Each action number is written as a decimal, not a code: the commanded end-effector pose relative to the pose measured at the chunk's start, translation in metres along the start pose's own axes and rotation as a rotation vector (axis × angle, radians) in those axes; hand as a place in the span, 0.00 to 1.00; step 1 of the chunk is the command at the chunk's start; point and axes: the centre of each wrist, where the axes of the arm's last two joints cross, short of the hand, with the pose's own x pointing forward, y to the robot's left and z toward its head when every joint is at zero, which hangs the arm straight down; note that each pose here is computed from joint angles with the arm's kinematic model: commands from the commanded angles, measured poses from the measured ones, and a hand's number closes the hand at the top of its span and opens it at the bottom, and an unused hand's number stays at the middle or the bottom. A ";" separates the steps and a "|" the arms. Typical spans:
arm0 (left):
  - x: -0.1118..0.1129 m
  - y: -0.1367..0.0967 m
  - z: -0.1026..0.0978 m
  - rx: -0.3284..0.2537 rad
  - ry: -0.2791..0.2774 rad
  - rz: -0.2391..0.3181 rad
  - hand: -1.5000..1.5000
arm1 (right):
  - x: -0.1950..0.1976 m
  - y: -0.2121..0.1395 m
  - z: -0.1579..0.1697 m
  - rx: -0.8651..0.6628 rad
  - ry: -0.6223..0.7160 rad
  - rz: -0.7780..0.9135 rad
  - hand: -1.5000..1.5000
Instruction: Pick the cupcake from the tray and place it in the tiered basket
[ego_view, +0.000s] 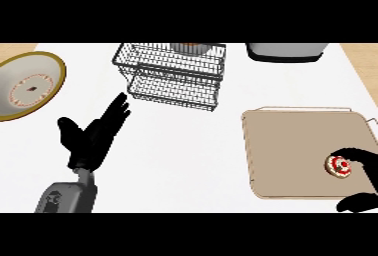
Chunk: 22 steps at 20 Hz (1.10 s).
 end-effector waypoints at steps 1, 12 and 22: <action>-0.012 -0.011 0.000 0.012 0.011 0.001 0.50 | 0.009 0.022 -0.004 -0.029 -0.028 -0.038 1.00; -0.002 0.000 0.003 0.009 0.000 0.010 0.50 | 0.075 0.074 0.007 0.011 0.283 -0.077 1.00; -0.009 0.007 0.008 0.030 0.030 -0.005 0.50 | 0.137 0.045 -0.006 -0.097 0.445 -0.162 1.00</action>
